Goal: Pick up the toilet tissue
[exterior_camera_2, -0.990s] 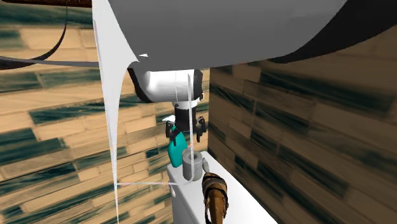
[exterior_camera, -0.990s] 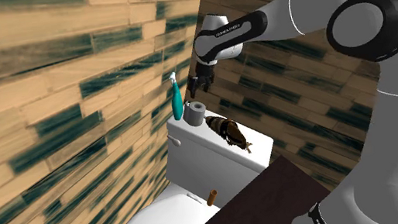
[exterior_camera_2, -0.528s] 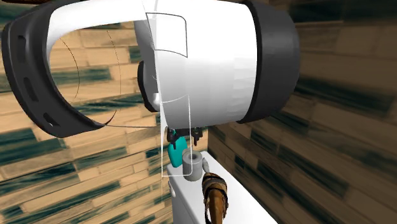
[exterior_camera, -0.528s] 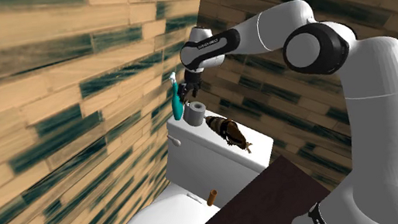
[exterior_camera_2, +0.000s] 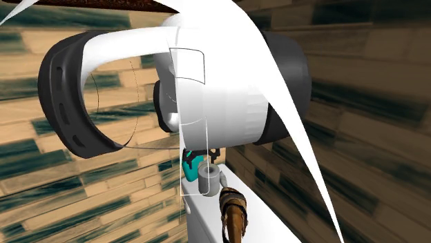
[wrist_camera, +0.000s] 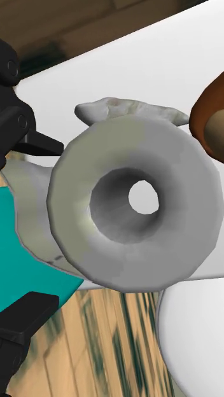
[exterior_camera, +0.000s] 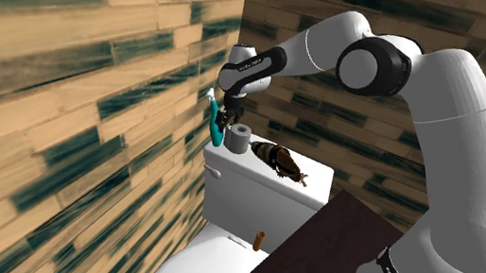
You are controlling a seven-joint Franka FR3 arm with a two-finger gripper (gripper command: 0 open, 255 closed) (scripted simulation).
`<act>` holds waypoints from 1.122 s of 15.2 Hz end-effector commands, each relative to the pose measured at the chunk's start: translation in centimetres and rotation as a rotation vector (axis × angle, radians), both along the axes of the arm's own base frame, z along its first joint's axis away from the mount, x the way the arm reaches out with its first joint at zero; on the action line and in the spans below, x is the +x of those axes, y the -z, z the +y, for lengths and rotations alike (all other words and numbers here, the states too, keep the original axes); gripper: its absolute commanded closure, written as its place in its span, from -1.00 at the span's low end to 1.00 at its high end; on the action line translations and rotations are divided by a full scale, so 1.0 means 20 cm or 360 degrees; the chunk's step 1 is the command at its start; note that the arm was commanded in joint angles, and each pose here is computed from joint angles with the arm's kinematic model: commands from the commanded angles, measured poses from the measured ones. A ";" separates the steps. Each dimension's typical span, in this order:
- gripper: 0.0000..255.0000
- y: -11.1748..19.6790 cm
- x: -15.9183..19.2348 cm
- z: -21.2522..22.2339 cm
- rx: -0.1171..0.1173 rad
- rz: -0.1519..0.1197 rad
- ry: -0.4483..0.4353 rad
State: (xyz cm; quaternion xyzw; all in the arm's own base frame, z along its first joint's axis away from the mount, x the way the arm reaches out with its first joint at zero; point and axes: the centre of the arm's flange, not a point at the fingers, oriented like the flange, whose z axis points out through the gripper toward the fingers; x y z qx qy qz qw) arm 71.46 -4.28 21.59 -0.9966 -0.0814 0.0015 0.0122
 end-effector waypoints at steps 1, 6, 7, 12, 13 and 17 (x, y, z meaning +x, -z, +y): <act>1.00 0.01 0.00 0.00 0.0000 -0.0001 0.0000; 1.00 0.01 0.00 0.00 0.0000 -0.0001 0.0000; 1.00 0.01 0.00 0.00 0.0000 -0.0001 0.0000; 1.00 -0.05 0.00 0.00 0.0000 -0.0001 0.0000; 1.00 -0.07 0.00 0.00 0.0000 -0.0001 0.0000; 1.00 -0.18 0.00 0.00 0.0000 -0.0001 0.0000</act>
